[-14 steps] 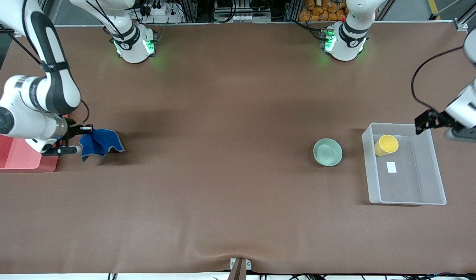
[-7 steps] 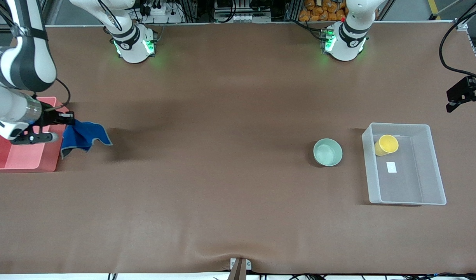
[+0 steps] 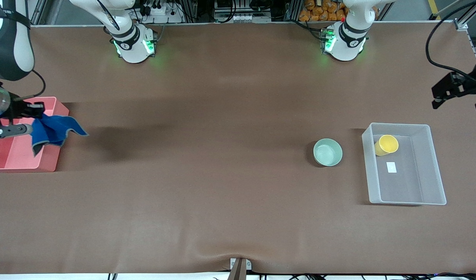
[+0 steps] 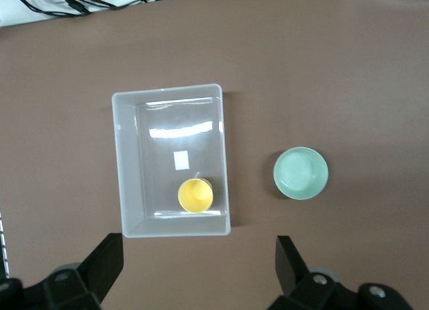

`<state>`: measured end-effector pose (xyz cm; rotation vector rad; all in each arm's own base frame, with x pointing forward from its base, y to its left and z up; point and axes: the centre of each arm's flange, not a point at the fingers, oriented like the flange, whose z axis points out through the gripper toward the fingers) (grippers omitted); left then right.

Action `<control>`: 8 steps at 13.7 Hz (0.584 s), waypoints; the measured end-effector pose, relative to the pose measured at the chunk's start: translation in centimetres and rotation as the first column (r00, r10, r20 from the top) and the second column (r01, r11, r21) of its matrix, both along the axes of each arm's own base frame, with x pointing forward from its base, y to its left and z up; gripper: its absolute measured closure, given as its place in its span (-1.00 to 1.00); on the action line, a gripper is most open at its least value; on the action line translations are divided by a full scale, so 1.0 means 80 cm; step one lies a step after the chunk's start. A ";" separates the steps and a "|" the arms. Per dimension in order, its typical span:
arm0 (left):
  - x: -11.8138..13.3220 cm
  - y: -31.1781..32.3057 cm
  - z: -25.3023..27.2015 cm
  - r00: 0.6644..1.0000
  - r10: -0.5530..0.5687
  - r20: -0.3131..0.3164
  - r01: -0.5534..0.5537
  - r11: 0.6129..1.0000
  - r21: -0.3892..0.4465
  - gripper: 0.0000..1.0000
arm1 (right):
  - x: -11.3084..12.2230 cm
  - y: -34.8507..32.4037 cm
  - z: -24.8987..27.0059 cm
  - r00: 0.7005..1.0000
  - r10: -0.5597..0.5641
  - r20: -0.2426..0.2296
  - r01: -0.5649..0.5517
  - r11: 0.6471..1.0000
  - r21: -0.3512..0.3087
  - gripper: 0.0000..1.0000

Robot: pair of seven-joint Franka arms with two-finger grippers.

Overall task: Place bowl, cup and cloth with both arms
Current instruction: 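Lift the blue cloth with the right gripper into the pink bin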

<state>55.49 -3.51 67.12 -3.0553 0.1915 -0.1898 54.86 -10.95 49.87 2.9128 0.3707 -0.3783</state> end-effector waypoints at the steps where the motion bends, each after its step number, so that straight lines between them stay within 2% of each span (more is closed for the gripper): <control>1: -0.003 -0.003 0.001 1.000 0.002 -0.008 -0.002 1.000 -0.015 -1.00 | -0.001 -0.015 0.008 1.000 0.011 -0.001 -0.011 1.000 -0.014 0.95; 6: -0.010 0.011 -0.002 0.999 0.027 -0.047 -0.030 0.998 -0.062 -1.00 | -0.020 -0.115 0.030 1.000 0.006 -0.017 -0.008 0.992 -0.124 0.95; 8: -0.018 0.005 -0.005 0.997 0.019 -0.069 -0.023 0.998 -0.060 -1.00 | -0.025 -0.160 0.016 1.000 -0.012 -0.013 0.010 0.991 -0.135 0.95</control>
